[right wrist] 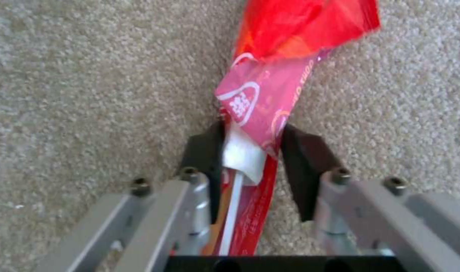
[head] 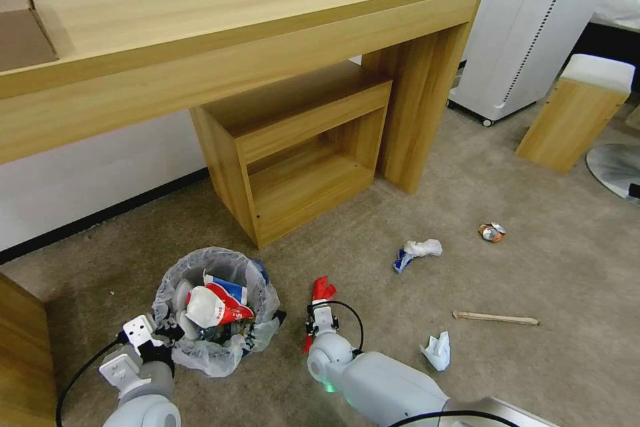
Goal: Pick up the trash bin and place the garbage on the floor into it.
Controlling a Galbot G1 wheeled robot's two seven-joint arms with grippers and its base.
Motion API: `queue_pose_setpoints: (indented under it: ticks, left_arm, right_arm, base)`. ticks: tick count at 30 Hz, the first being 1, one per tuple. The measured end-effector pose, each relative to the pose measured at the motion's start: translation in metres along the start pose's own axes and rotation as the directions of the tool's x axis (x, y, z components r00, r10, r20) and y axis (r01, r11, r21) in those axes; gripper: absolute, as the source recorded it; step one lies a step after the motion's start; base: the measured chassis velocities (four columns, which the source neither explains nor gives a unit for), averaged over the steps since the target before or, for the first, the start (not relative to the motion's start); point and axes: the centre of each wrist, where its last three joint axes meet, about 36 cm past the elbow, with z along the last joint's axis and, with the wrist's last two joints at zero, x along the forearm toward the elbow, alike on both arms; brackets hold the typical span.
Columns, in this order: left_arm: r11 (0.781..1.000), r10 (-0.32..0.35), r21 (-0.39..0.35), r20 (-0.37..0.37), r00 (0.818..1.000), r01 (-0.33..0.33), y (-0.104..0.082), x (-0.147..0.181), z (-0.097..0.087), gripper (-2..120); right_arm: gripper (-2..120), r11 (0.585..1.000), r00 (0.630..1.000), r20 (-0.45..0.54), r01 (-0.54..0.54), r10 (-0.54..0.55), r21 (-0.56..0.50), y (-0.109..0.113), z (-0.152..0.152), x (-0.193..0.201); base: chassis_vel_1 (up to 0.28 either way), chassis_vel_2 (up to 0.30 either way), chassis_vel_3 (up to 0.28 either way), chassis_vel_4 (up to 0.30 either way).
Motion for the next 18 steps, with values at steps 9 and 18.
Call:
queue_pose_setpoints:
  ticks: [9,18]
  left_arm:
    - [1.000,0.000,0.004,0.003,1.000,0.000,0.000,-0.001,-0.001,0]
    - [1.000,0.001,0.004,0.006,1.000,-0.001,0.001,-0.004,-0.002,0]
  right_arm:
    - [0,1.000,0.999,0.035,0.030,-0.030,-0.009,-0.006,-0.005,0.008]
    - [0,0.976,0.946,0.274,0.202,-0.174,-0.078,-0.047,-0.048,0.054]
  base:
    - [0.000,0.000,0.000,0.000]
    - [0.000,0.000,0.000,0.000]
